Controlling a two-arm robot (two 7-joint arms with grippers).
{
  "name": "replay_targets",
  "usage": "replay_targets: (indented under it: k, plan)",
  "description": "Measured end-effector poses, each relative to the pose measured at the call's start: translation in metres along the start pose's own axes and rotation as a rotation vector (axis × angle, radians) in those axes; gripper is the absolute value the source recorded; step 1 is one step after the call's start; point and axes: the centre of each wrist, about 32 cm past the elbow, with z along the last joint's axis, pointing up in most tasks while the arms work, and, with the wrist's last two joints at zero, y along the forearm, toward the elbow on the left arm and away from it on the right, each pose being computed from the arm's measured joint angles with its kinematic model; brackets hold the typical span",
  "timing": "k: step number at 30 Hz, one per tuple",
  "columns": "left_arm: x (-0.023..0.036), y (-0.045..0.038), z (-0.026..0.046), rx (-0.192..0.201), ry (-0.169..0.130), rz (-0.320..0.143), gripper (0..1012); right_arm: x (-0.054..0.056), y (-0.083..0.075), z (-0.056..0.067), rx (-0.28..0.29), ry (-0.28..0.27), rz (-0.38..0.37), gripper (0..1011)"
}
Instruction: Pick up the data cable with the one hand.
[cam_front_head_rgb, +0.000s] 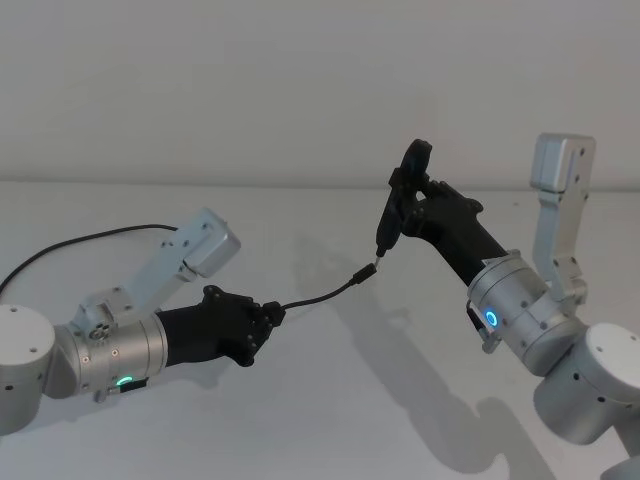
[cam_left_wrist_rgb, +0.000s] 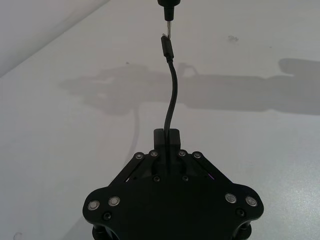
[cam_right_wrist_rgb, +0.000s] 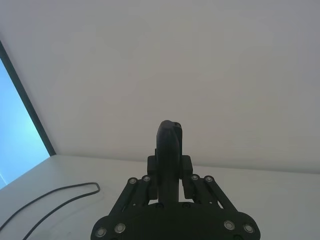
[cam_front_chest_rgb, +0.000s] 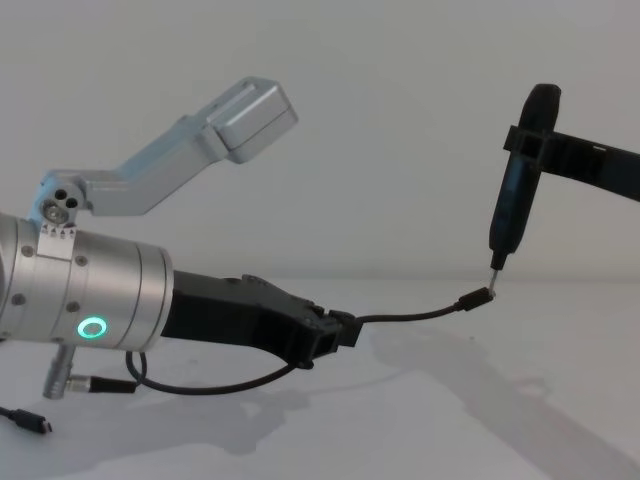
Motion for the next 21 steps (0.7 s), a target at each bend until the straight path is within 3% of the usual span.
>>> replay_targets:
  k: [21]
  plan:
    - [0.0,0.0,0.0,0.0,0.0,0.0,41,-0.0003,-0.0001,0.0001,0.0,0.0,0.001,274]
